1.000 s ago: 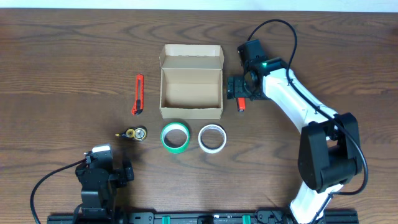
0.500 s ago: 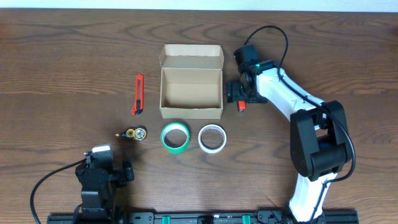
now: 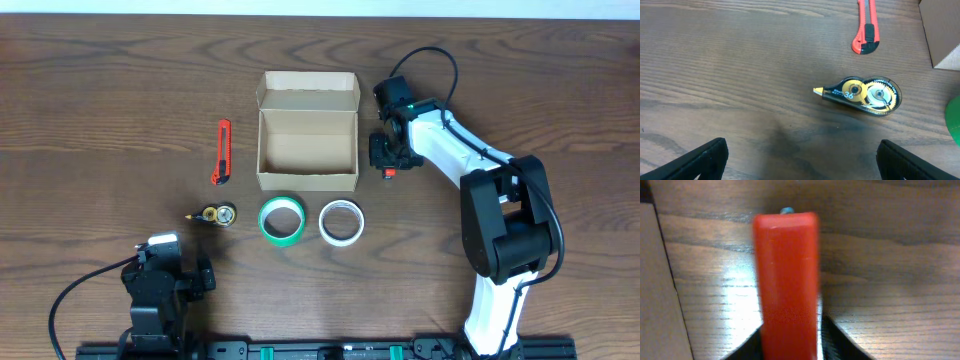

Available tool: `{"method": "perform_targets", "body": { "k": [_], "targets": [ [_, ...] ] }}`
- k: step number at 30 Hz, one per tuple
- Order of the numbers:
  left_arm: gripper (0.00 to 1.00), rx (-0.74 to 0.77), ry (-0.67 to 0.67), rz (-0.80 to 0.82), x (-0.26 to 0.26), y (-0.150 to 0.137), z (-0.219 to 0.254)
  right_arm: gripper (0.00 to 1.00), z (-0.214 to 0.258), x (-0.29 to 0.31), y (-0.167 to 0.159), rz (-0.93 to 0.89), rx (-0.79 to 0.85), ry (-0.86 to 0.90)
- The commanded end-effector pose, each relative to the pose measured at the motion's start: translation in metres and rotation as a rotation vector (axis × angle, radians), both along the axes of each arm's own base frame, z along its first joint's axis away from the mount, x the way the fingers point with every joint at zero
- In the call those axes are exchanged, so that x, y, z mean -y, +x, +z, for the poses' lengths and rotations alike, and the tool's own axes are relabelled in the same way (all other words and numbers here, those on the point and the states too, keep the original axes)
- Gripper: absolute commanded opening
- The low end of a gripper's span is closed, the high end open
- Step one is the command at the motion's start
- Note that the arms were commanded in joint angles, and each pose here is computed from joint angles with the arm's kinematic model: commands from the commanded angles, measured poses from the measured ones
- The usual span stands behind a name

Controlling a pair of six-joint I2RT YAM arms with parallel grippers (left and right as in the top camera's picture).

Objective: Pack container
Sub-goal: 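Lift the stapler and lower it into the cardboard box, release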

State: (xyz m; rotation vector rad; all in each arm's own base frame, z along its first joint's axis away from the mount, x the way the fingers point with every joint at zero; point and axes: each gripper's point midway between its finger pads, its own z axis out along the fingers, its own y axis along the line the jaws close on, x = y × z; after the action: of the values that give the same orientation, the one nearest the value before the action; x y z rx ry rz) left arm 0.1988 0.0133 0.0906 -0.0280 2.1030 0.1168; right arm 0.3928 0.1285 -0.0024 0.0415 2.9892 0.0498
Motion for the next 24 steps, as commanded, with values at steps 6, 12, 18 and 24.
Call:
{"method": "perform_targets", "body": {
  "k": [6,12,18,24],
  "targets": [
    [0.95,-0.007,0.013,0.016,-0.004,-0.001,-0.004,0.01,0.008,-0.001,-0.003,0.004,-0.006,-0.001],
    [0.95,-0.007,0.013,0.015,-0.004,-0.001,-0.004,0.01,0.048,-0.003,0.005,0.014,0.091,0.028],
    [0.95,-0.007,0.013,0.016,-0.004,-0.001,-0.004,0.01,0.103,-0.001,0.002,0.047,0.194,0.047],
    [0.95,-0.007,0.013,0.015,-0.004,-0.001,-0.004,0.01,0.150,-0.017,-0.003,0.172,0.311,0.092]
  ]
}}
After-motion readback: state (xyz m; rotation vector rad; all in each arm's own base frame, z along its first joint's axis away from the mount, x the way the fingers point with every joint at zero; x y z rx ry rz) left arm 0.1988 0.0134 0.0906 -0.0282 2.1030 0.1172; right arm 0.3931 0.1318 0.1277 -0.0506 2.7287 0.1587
